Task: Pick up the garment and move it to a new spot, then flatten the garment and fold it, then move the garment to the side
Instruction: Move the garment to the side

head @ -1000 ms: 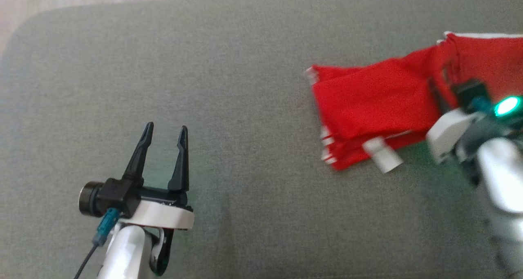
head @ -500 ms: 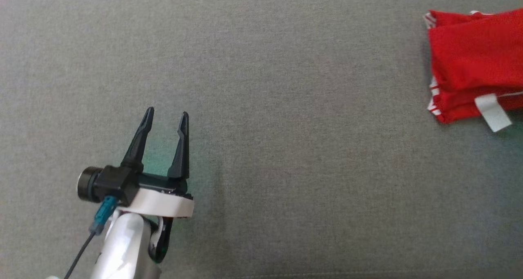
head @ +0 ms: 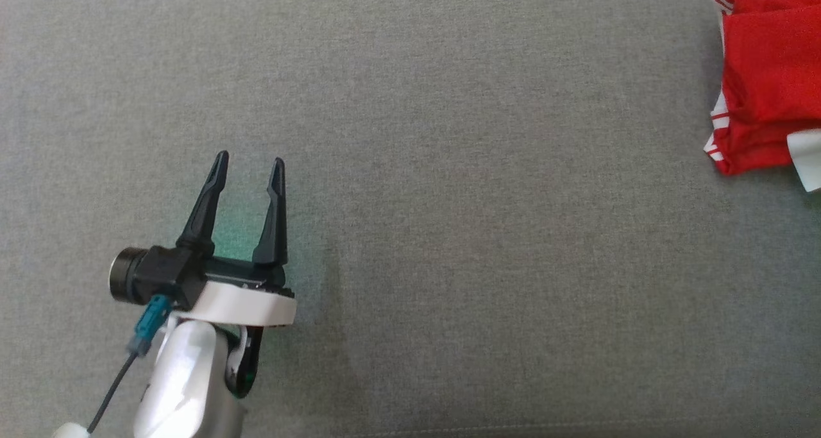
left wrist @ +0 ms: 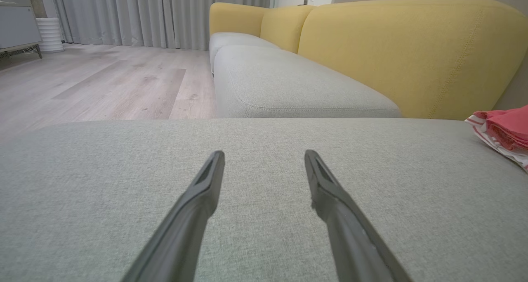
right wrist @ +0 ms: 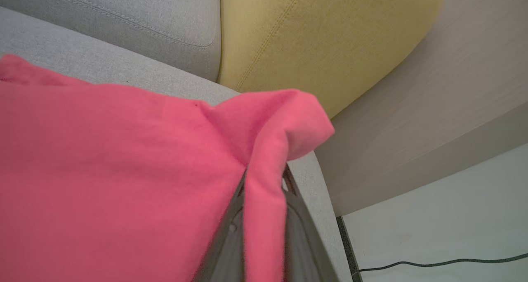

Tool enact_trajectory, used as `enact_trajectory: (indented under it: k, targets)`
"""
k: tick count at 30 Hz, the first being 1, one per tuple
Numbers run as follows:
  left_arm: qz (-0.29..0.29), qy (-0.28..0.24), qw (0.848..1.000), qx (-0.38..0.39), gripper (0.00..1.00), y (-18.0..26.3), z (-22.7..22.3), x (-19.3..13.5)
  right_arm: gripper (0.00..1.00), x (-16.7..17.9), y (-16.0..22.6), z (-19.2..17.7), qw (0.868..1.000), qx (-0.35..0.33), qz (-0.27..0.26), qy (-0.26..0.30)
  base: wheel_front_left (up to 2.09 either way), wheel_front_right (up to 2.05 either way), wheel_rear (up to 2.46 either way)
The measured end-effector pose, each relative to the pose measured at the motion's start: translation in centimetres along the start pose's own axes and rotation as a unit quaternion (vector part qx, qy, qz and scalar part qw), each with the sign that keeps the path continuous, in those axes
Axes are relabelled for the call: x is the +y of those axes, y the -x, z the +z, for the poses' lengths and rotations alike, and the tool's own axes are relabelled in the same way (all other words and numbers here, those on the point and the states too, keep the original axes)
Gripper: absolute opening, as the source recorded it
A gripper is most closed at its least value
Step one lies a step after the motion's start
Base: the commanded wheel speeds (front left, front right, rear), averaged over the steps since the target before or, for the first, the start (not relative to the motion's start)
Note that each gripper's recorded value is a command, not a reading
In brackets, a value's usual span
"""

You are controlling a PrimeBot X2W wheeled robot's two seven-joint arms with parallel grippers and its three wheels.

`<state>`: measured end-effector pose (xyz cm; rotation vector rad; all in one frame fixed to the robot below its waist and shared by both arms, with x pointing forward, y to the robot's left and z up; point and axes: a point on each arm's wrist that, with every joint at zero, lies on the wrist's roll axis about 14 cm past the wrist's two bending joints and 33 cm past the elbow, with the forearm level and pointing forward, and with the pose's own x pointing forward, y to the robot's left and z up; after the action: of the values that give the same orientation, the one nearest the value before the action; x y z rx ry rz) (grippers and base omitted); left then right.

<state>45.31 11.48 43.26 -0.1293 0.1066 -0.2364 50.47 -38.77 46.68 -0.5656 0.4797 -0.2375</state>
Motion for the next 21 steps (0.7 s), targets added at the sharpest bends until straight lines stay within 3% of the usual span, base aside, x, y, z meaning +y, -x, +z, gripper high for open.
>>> enact_trajectory:
  k: [2, 3, 4, 8, 13, 16, 21]
  targets:
    - [-0.001, 0.0, 1.0, 0.0, 1.0, 0.0, 0.0, 0.0, 0.0, -0.1, 0.1, 0.3, 1.0, -0.004, -0.003, -0.004, 0.0, 0.0, 0.0]
    - [-0.001, 0.0, 1.0, -0.001, 1.0, 0.0, 0.1, -0.1, 0.37, 0.0, 0.2, 0.5, 1.0, -0.007, -0.003, -0.006, 0.0, 0.0, 0.0]
    - [-0.001, -0.001, 1.0, -0.003, 1.0, 0.1, 0.3, -0.1, 1.0, 0.1, 0.3, 0.7, 1.0, -0.01, -0.004, -0.011, 0.0, 0.0, 0.0]
    - [-0.001, -0.003, 1.0, -0.011, 1.0, 0.3, 1.0, -0.2, 1.0, 0.3, 0.9, 2.7, 0.999, -0.039, -0.007, -0.019, 0.0, 0.0, 0.0]
    - [-0.001, -0.008, 1.0, -0.028, 1.0, 0.9, 2.5, -0.4, 1.0, 1.6, 2.8, 7.7, 0.991, -0.123, 0.002, -0.043, 0.0, 0.0, 0.0]
    - [-0.001, -0.011, 0.999, -0.04, 1.0, 1.5, 3.6, -0.6, 1.0, 3.5, 4.9, 11.7, 0.979, -0.19, 0.023, -0.065, 0.0, 0.0, 0.0]
    - [0.002, -0.013, 0.999, -0.052, 1.0, 3.2, 4.6, -0.8, 1.0, 7.3, 9.8, 16.6, 0.945, -0.291, 0.069, -0.132, 0.0, 0.0, 0.0]
